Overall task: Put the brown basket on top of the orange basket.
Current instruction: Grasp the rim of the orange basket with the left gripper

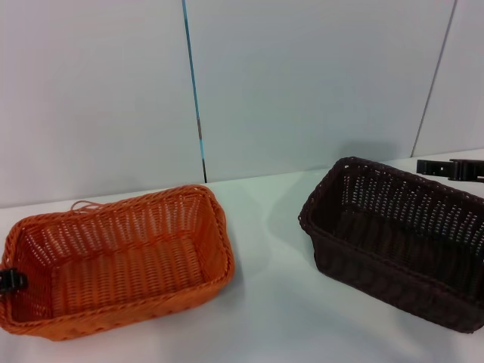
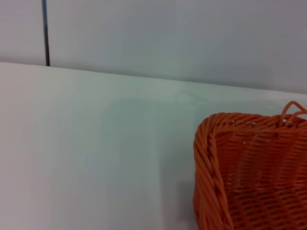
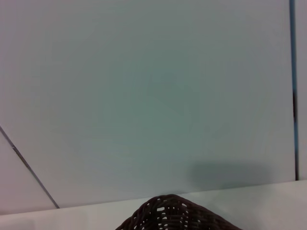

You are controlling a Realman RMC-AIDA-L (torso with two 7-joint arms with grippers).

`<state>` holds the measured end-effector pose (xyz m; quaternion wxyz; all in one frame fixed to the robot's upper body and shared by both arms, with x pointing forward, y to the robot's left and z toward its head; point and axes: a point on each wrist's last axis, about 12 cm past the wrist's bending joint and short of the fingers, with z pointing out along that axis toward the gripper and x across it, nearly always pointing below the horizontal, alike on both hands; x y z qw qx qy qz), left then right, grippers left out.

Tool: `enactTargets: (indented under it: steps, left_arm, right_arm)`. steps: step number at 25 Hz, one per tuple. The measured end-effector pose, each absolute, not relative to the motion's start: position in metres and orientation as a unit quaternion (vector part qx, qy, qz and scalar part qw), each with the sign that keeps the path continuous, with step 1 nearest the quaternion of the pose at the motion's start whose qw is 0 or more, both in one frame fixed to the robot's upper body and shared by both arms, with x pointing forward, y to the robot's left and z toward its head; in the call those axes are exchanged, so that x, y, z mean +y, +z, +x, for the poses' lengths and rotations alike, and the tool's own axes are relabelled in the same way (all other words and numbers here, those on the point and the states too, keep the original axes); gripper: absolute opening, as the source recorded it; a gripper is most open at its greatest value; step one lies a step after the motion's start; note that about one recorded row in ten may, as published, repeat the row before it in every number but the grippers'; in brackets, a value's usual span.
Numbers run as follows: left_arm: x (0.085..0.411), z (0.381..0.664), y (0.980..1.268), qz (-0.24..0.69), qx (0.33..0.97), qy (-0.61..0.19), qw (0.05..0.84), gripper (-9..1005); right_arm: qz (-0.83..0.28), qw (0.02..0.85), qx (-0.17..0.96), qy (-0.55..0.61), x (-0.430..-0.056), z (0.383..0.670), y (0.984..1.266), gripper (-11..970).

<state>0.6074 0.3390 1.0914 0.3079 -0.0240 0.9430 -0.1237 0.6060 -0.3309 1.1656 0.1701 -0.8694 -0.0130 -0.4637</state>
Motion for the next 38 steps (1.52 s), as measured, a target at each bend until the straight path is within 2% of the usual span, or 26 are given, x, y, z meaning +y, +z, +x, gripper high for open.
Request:
enactTargets:
  steps: [8, 22, 38]
  left_arm:
    - [0.34, 0.609, 1.097, -0.028, 0.945, -0.138, 0.295, 178]
    - [0.363, 0.607, 1.115, -0.084, 0.926, -0.198, 0.311, 170]
    - [0.369, 0.609, 1.132, -0.089, 0.914, -0.231, 0.32, 167]
  right_arm:
    - [-0.869, 0.169, -0.016, -0.465, -0.331, 0.606, 1.166, 793]
    - [-0.87, 0.169, -0.018, -0.464, -0.33, 0.607, 1.166, 794]
    - [-0.869, 0.169, -0.018, -0.465, -0.33, 0.607, 1.167, 794]
